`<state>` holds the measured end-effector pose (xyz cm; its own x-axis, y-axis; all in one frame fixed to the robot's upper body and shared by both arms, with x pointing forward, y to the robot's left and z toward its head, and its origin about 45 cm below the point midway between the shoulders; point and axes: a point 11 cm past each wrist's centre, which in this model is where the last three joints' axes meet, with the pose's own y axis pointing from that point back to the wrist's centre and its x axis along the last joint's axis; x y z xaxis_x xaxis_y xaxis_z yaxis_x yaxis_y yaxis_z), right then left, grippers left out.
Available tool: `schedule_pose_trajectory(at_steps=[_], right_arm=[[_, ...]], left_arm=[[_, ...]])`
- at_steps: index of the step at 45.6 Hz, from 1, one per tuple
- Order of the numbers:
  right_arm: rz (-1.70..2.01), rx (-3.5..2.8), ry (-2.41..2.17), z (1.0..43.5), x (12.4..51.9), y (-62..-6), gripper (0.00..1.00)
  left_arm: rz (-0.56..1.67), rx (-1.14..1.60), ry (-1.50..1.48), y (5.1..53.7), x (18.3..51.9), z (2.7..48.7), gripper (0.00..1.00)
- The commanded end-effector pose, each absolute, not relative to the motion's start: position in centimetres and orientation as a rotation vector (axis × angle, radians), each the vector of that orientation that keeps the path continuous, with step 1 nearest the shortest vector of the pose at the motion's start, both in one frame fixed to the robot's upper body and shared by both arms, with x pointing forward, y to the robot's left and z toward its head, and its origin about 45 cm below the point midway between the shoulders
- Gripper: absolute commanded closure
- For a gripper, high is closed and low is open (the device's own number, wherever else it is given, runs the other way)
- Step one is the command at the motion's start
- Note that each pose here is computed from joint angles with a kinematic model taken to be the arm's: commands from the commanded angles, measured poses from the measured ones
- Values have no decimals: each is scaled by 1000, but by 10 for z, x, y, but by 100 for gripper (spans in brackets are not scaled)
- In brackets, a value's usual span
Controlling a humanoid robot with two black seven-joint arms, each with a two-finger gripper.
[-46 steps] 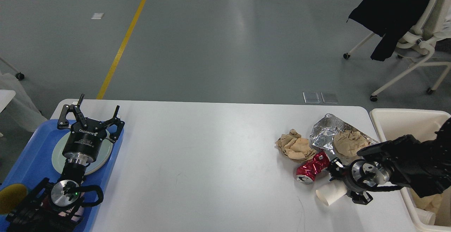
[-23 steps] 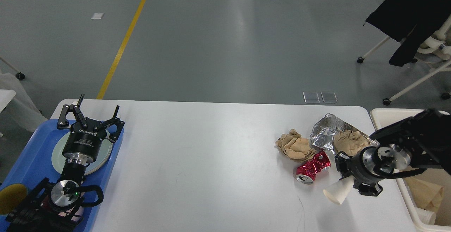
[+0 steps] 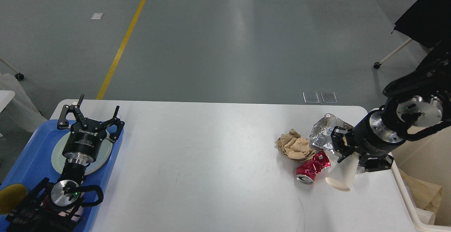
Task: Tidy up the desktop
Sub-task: 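Grasp the second paper cup and lift it toward the bin, then lower the cup into the white bin and open the right gripper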
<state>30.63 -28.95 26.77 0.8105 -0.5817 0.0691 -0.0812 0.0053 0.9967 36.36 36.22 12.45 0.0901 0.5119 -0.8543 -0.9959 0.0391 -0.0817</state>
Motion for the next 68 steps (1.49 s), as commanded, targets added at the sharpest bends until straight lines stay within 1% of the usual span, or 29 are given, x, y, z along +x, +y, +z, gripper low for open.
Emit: schedule_pose_trajectory(at_steps=[1, 21, 27, 37, 49, 61, 68], right_arm=[[-419, 1513, -545, 270, 304, -302, 100], [-342, 1435, -544, 276, 309, -336, 100], [-350, 1435, -596, 276, 317, -356, 100], [-360, 1381, -634, 261, 312, -413, 100], [-375, 1230, -705, 224, 311, -515, 100], [-349, 1123, -792, 158, 301, -572, 100], [-277, 1040, -765, 109, 288, -581, 100]], left_arm=[[1341, -836, 753, 362, 364, 124, 3], [1341, -836, 753, 362, 364, 124, 3], [1341, -836, 753, 362, 364, 124, 3], [1341, -836, 753, 362, 364, 124, 3], [1342, -837, 752, 362, 364, 125, 3], [1341, -836, 753, 362, 364, 124, 3], [1341, -836, 753, 362, 364, 124, 3]])
